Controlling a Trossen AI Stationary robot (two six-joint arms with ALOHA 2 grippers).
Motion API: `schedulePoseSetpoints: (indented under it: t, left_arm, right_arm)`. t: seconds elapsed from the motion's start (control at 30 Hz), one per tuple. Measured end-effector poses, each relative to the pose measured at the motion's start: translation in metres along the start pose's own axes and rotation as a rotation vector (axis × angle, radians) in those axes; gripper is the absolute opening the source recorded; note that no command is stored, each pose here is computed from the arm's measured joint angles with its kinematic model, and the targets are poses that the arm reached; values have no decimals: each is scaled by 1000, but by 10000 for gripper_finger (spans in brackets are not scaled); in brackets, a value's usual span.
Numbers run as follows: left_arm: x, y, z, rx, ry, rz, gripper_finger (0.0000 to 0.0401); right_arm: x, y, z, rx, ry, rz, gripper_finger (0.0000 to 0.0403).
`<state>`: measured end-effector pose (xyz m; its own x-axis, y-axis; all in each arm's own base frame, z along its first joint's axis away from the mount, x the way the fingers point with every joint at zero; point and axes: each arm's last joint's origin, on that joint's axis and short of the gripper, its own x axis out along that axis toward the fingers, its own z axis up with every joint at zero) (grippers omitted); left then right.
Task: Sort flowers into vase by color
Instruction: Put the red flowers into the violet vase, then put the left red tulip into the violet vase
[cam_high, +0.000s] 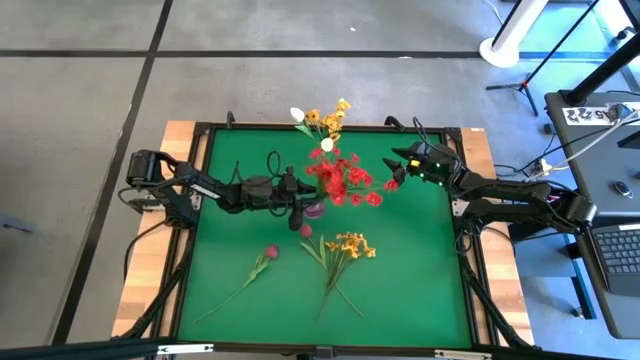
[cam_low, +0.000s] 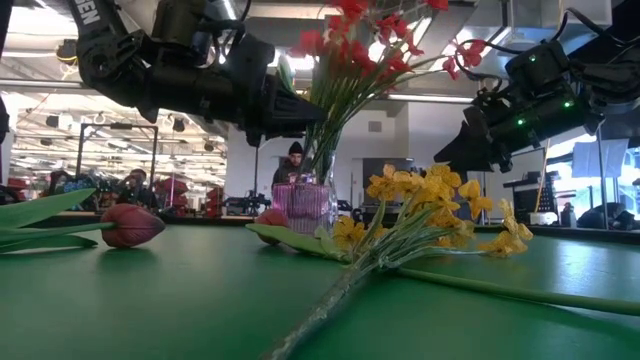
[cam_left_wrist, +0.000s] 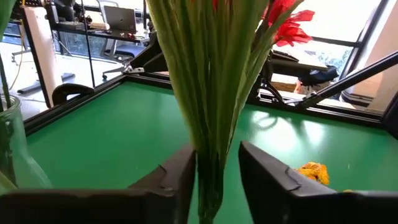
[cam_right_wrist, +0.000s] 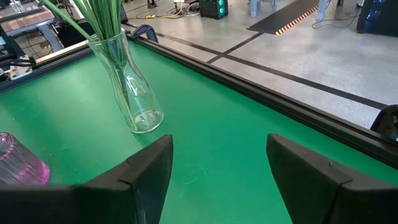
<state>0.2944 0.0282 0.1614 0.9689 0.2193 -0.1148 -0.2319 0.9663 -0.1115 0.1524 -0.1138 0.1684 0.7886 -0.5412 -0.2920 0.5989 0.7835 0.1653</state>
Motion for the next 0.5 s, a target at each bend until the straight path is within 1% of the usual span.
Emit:
schedulePoseSetpoints:
  t: [0.1, 0.2, 0.3, 0.5]
  left_arm:
    - [0, 0, 0, -1, -1, 2, 148]
    - [-2, -3, 3, -1, -14, 7, 170]
    - [-6, -8, 8, 1, -19, 19, 185]
    - [-22, -16, 23, 20, 31, 80, 201]
  right_arm:
    - [0, 0, 0, 0, 2, 0, 256]
    - [0, 0, -1, 0, 8, -1, 256]
    - [0, 0, -2, 1, 17, -3, 256]
    - [0, 0, -3, 1, 29, -5, 256]
